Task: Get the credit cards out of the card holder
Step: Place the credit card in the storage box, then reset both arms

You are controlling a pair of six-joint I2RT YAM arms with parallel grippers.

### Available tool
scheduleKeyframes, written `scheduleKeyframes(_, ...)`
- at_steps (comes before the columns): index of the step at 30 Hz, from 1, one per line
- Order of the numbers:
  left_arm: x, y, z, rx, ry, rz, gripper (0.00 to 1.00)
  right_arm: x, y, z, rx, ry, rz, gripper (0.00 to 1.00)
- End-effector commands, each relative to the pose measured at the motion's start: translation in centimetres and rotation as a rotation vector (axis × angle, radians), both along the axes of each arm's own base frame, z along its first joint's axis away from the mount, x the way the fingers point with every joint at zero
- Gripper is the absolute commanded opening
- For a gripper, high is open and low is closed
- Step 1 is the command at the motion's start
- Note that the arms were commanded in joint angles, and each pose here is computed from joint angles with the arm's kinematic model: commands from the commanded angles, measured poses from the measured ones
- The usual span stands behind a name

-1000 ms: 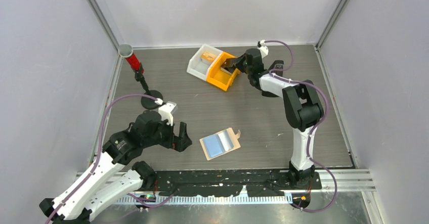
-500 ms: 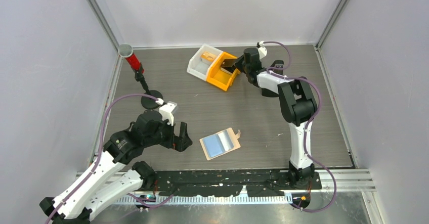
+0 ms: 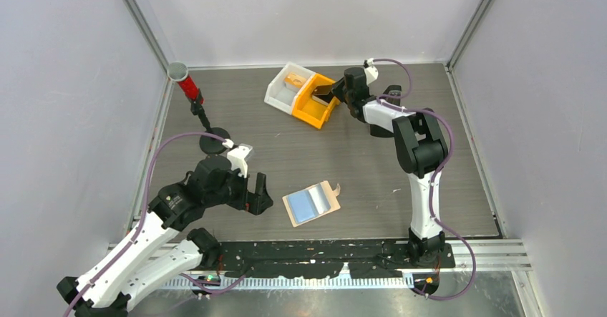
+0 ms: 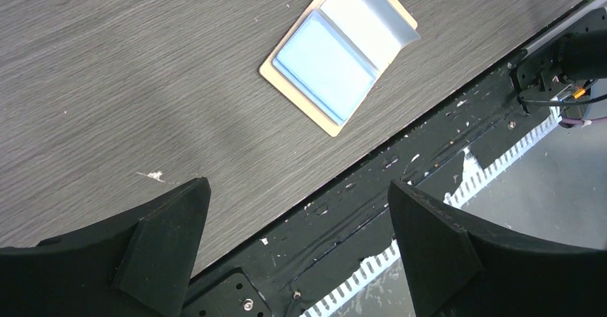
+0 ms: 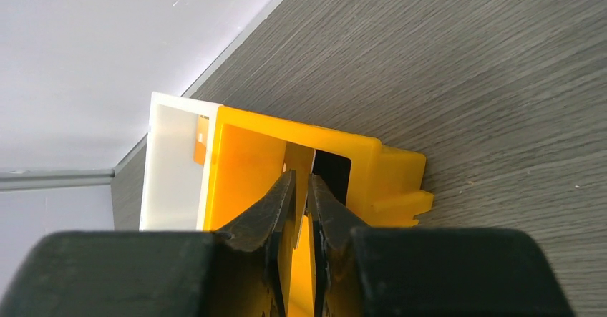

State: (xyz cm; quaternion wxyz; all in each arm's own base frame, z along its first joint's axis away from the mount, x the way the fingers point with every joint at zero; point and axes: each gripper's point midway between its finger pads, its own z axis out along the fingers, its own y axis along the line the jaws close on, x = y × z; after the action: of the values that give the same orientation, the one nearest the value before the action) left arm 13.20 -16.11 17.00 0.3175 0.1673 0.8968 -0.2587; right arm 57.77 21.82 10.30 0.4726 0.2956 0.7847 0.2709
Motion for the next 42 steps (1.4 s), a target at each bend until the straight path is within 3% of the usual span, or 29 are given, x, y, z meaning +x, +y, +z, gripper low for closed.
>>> scheduleKeyframes(1, 0.3, -0.4, 1.2, -0.03, -0.04, -0.019, 0.99, 1.2, -0.5, 2.6, 0.0, -0.049, -0.041, 0.2)
scheduleKeyframes(11, 0.2, -0.5, 1.3, -0.036, -0.04, -0.019, 0.99, 1.1, -1.2, 6.3, -0.106, -0.058, -0.011, 0.28)
scheduleKeyframes(20, 0.7, 0.0, 1.9, -0.042, -0.071, 0.021, 0.99, -1.8, 1.8, 12.1, -0.233, -0.12, 0.222, 0.33)
scheduleKeyframes(25, 1.1, 0.6, 3.1, -0.06, -0.114, 0.061, 0.99, -7.7, 3.8, 14.3, -0.299, -0.149, 0.408, 0.42)
scheduleKeyframes(28, 1.4, 1.0, 4.1, -0.07, -0.147, 0.092, 0.99, -12.0, 4.2, 15.5, -0.348, -0.15, 0.494, 0.65)
scheduleKeyframes(32, 2.0, 1.6, 5.4, -0.073, -0.198, 0.128, 0.99, -18.3, 4.4, 14.8, -0.387, -0.143, 0.595, 0.83)
scheduleKeyframes(34, 2.1, 1.8, 6.1, -0.08, -0.212, 0.142, 0.99, -20.9, 4.2, 15.3, -0.385, -0.146, 0.631, 0.98)
scheduleKeyframes(42, 2.0, 2.0, 8.3, -0.151, -0.241, 0.184, 0.99, -29.3, 1.2, 16.0, -0.411, -0.164, 0.671, 0.95)
